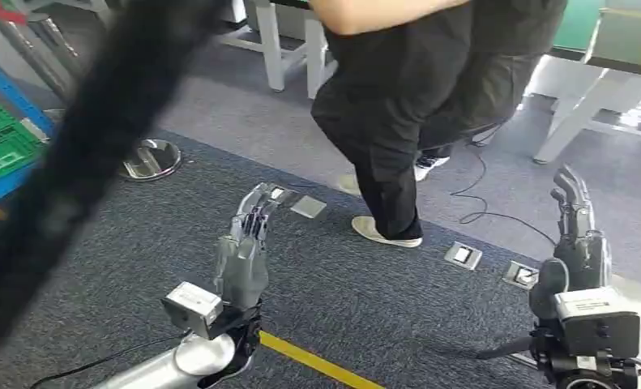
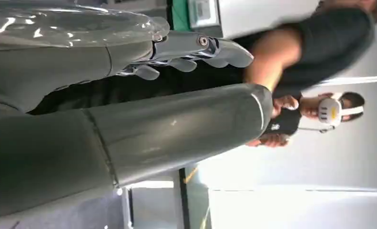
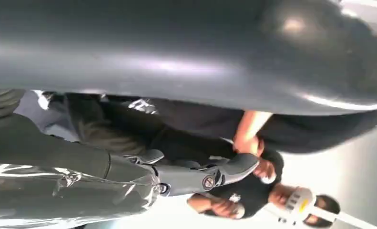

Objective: Take the parts from the cabinet and place them on the table.

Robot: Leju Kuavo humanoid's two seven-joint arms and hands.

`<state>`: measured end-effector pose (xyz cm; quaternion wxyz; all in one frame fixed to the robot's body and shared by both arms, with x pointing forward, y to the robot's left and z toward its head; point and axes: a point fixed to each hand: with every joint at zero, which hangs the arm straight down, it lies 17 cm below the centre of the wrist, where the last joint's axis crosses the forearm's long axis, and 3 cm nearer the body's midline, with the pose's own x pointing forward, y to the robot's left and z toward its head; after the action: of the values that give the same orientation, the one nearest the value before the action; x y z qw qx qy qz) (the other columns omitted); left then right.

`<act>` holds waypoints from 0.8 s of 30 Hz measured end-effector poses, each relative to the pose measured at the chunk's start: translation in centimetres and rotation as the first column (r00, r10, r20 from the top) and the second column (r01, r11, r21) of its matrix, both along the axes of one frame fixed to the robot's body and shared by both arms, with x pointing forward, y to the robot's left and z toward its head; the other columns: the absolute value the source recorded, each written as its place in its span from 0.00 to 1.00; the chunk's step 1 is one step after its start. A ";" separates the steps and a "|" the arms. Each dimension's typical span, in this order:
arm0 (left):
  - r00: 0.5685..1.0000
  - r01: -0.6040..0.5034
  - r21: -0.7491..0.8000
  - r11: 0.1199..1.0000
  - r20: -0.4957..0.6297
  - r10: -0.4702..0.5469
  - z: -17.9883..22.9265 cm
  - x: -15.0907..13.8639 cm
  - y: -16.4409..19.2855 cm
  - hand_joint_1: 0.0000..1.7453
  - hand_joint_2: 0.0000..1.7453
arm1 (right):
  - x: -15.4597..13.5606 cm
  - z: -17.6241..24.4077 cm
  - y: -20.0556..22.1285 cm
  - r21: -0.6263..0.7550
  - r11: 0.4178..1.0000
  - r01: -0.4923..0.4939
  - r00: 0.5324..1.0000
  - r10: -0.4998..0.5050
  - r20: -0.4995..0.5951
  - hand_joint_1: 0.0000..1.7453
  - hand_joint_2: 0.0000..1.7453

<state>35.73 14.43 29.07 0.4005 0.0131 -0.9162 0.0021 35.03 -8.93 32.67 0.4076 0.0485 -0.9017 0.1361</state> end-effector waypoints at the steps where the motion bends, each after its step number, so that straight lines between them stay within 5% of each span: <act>1: 1.000 0.000 0.000 1.000 0.000 0.000 0.0 0.0 0.0 0.00 0.00 | 0.0 0.0 0.0 0.000 1.000 0.000 1.000 0.000 0.000 0.00 0.00; 24: 1.000 0.001 0.001 1.000 0.021 -0.001 0.6 -0.8 0.3 0.00 0.00 | -0.9 0.4 1.0 0.003 0.999 -0.050 0.999 0.050 0.014 0.00 0.00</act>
<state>34.97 14.69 29.65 0.3910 0.0128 -0.9203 0.0014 34.16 -7.95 33.10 0.3978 0.0708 -0.9031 0.1454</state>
